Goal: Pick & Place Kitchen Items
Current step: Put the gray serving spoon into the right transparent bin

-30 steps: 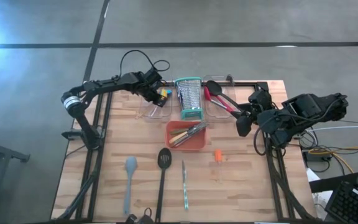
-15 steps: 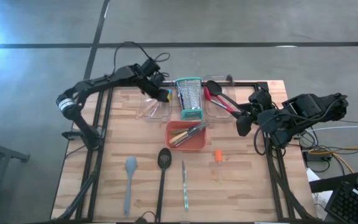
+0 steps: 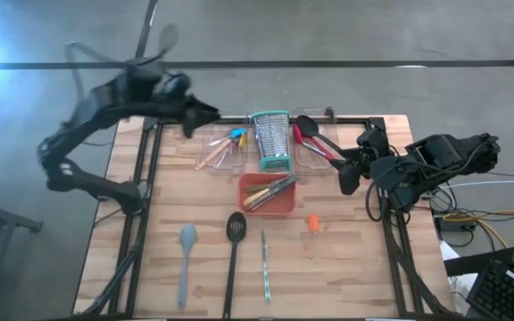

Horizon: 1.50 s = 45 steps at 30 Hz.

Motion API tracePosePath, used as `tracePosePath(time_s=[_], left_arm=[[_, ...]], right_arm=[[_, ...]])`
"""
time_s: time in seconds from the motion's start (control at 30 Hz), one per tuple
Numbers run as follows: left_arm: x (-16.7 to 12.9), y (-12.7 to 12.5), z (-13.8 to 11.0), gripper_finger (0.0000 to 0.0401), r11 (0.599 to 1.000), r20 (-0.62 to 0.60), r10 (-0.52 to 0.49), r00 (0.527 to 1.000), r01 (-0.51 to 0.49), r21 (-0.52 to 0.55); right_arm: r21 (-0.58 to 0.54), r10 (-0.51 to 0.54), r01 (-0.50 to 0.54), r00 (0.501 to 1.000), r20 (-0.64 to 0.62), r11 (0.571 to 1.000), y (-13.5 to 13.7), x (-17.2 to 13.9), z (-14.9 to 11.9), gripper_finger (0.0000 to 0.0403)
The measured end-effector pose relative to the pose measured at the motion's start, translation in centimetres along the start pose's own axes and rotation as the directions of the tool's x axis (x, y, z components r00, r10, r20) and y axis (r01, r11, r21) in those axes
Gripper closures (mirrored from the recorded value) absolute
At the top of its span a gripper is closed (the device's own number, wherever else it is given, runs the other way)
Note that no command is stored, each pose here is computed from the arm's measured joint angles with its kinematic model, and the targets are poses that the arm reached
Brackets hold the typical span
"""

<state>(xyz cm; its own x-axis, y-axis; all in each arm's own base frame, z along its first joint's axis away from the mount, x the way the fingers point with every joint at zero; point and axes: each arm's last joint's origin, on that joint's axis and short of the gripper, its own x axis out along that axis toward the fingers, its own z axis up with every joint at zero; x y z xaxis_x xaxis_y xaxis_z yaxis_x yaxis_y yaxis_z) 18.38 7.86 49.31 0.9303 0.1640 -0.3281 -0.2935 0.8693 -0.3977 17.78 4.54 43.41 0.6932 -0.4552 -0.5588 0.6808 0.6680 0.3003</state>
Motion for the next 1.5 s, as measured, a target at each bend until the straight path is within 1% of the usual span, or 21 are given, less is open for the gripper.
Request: tracePosePath(time_s=[0.13,0.2,0.27,0.37,0.47,0.6,0.7,0.8,0.9,1.03,1.1,1.17,1.27,1.37,1.47,1.5], left_arm=[[-4.5,-3.2,-0.9,0.0268,0.997,0.1,-0.031,0.995,0.024,0.07],[-5.9,-4.2,-1.9,0.0272,0.995,0.089,-0.049,0.995,0.041,0.09],[-6.6,-5.0,-2.9,0.0275,0.996,0.037,-0.054,0.998,0.051,0.078],[-6.5,-5.9,-4.9,0.0281,0.999,-0.094,-0.009,0.996,0.014,0.053],[-5.7,-7.1,-6.9,0.0288,0.998,-0.22,0.06,0.974,-0.057,0.021],[-4.3,-9.1,-9.1,0.0295,0.99,-0.32,0.13,0.938,-0.141,-0.011],[-3.2,-10.5,-10.8,0.0295,0.974,-0.373,0.195,0.907,-0.225,-0.038],[-1.4,-11.7,-12.7,0.0295,0.942,-0.445,0.269,0.854,-0.33,-0.063],[-0.4,-12.5,-13.9,0.0295,0.907,-0.513,0.307,0.801,-0.411,-0.099],[1.5,-13.5,-15.9,0.0295,0.848,-0.627,0.346,0.698,-0.519,-0.109],[2.5,-14.1,-17.0,0.0295,0.819,-0.667,0.355,0.655,-0.562,-0.117],[3.1,-14.6,-17.7,0.0295,0.799,-0.692,0.362,0.625,-0.59,-0.114],[4.4,-15.4,-19.1,0.0295,0.77,-0.729,0.379,0.57,-0.631,-0.093],[5.7,-16.2,-20.8,0.0295,0.712,-0.789,0.373,0.487,-0.696,-0.093],[5.8,-16.9,-22.0,0.0294,0.671,-0.84,0.352,0.413,-0.737,-0.082],[5.8,-17.1,-22.4,0.0292,0.656,-0.85,0.348,0.395,-0.751,-0.08]], right_arm=[[0.002,0.009,-0.009,1.0,0.006,1.0,0.1,0.0,0.1,0.0197],[0.0,0.009,-0.009,1.0,0.006,1.0,0.1,0.0,0.1,0.0197],[-0.009,0.009,-0.009,1.0,0.005,1.0,0.1,0.0,0.1,0.0197],[-0.02,0.008,-0.008,1.0,0.006,1.0,0.1,0.0,0.1,0.0197],[-0.02,0.008,-0.008,1.0,0.006,1.0,0.1,0.0,0.1,0.0197],[-0.033,0.008,-0.008,1.0,0.007,0.999,0.1,0.0,0.1,0.0197],[-0.069,0.007,-0.007,1.0,0.007,0.998,0.1,0.0,0.1,0.0197],[-0.108,0.007,-0.007,1.0,0.005,0.994,0.1,0.0,0.1,0.0197],[-0.141,0.011,-0.011,1.0,-0.002,0.99,0.1,0.0,0.0,0.0197],[-0.209,0.031,-0.039,0.999,-0.041,0.977,0.0,-0.1,-0.1,0.0197],[-0.242,0.045,-0.059,0.997,-0.063,0.968,0.0,-0.1,-0.1,0.0197],[-0.265,0.056,-0.079,0.994,-0.095,0.961,-0.1,-0.2,-0.2,0.0197],[-0.297,0.04,-0.079,0.99,-0.135,0.952,-0.4,-0.2,-0.5,0.0197],[-0.332,0.0,-0.054,0.987,-0.161,0.942,-0.8,-0.2,-0.7,0.0197],[-0.358,-0.032,-0.035,0.984,-0.177,0.933,-1.2,-0.3,-0.9,0.0197],[-0.364,-0.038,-0.031,0.983,-0.18,0.931,-1.3,-0.3,-1.0,0.0197]])
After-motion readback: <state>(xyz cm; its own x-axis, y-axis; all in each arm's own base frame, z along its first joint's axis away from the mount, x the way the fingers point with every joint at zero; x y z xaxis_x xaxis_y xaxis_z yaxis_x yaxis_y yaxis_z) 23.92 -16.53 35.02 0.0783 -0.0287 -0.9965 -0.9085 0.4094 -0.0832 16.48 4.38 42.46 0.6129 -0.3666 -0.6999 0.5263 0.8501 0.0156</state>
